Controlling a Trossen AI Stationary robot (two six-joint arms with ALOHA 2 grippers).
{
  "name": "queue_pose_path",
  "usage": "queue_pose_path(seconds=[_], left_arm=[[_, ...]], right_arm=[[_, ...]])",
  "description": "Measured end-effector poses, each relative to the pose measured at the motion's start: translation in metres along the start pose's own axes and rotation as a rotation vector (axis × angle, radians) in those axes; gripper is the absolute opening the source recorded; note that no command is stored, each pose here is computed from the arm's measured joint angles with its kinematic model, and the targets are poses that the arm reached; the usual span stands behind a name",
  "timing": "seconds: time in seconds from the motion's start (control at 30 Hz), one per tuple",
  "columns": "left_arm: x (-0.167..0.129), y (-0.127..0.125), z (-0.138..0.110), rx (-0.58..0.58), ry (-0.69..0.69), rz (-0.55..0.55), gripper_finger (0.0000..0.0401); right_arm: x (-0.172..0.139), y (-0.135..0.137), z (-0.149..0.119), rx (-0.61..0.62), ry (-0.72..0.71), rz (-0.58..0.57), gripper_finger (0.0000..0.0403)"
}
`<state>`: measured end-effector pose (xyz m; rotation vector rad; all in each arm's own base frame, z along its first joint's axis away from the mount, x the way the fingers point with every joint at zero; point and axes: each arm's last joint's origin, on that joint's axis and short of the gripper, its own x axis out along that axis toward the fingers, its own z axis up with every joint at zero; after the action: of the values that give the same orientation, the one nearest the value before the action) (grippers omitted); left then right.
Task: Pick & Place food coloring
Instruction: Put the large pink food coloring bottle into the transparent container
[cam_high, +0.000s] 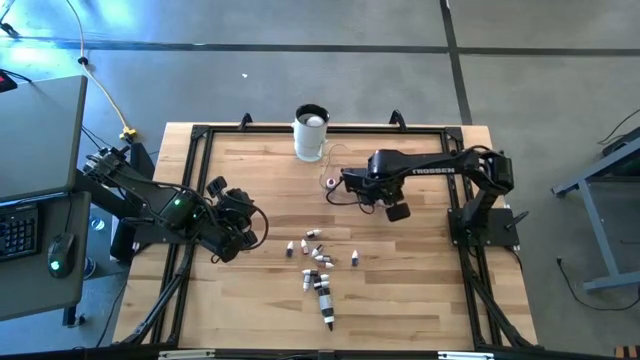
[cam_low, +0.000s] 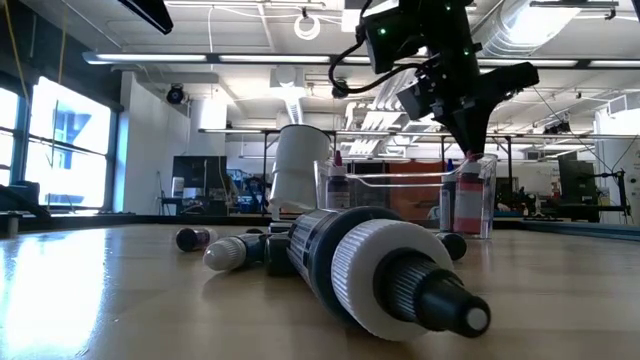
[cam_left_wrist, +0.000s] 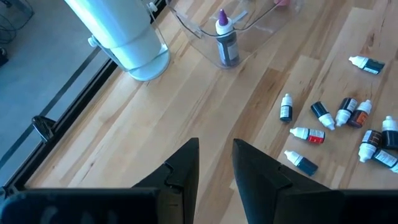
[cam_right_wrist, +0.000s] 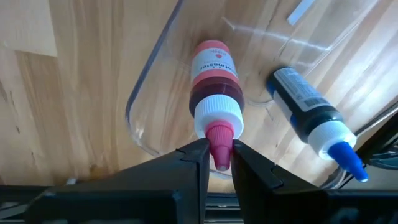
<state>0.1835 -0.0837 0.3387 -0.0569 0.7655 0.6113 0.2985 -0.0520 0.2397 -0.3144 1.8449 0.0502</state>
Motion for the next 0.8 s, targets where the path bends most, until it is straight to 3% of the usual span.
queue_pose_path(seconds=[0.8], left_arm=[[0.0000, 0.0001, -0.0002, 0.008, 0.002, 0.000, 0.0095]], right_arm=[[-0.0005, -0.0022, 0.0055, 0.049, -0.059, -0.024, 0.0045]])
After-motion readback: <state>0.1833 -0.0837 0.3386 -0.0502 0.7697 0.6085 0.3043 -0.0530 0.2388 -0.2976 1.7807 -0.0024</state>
